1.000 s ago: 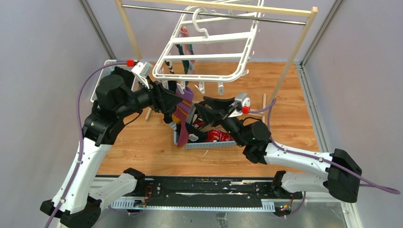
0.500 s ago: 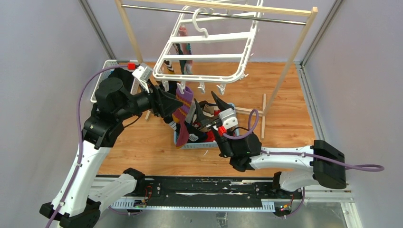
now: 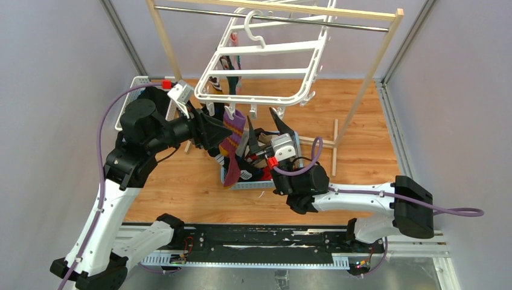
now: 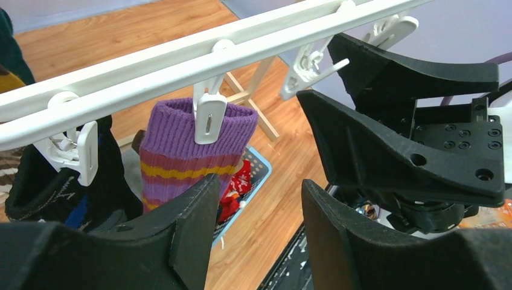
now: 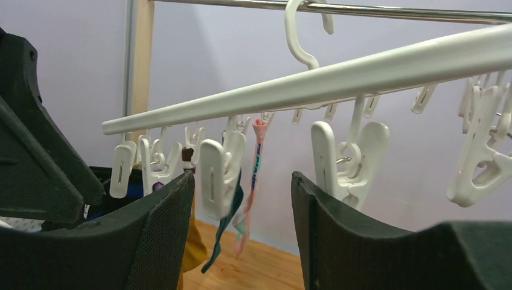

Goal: Clip the socks to the hanger
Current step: Open the clamp at the hanger.

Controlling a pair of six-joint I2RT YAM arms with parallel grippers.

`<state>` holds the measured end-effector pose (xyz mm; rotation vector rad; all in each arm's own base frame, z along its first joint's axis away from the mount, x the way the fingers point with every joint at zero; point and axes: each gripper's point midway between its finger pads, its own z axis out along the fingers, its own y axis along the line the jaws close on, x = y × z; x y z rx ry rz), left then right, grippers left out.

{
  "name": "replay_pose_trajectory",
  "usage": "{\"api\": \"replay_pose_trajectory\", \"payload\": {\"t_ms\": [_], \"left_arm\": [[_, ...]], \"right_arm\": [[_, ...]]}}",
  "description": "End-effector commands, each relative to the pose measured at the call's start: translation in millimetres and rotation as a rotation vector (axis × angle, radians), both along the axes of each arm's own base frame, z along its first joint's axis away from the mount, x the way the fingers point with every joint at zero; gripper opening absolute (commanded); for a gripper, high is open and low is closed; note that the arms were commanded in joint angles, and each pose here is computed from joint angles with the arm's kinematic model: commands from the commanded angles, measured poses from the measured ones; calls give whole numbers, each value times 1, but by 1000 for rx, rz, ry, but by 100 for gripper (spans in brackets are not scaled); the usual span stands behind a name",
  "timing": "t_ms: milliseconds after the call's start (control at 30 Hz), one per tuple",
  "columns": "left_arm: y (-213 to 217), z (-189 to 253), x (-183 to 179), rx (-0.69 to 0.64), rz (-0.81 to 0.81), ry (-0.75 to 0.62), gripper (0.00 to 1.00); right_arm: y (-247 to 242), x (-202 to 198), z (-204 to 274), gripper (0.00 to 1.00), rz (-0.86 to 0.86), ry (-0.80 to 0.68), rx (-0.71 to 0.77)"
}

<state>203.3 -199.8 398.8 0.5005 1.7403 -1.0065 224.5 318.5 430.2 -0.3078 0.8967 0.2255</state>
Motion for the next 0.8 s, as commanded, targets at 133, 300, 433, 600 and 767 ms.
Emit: {"api": "replay_pose_trajectory", "payload": {"t_ms": [133,300,433,600,767], "left_arm": [[0,21,-10,-40,-21,-37,56],[0,25,-11,-51,-18,-37,56],[1,28,-12,-53,-16,-42,56],[2,27,-11,-48,-10,-43,56],[2,27,-11,-46,-6,-43,56]], "right_arm": [[-6,10,7,54,-24,-19,8],[2,12,3,53,-29,-24,-16],[6,13,-1,55,-34,-26,-27],[12,11,-1,56,-26,-35,-31],[16,9,5,52,-20,-52,-26]]}}
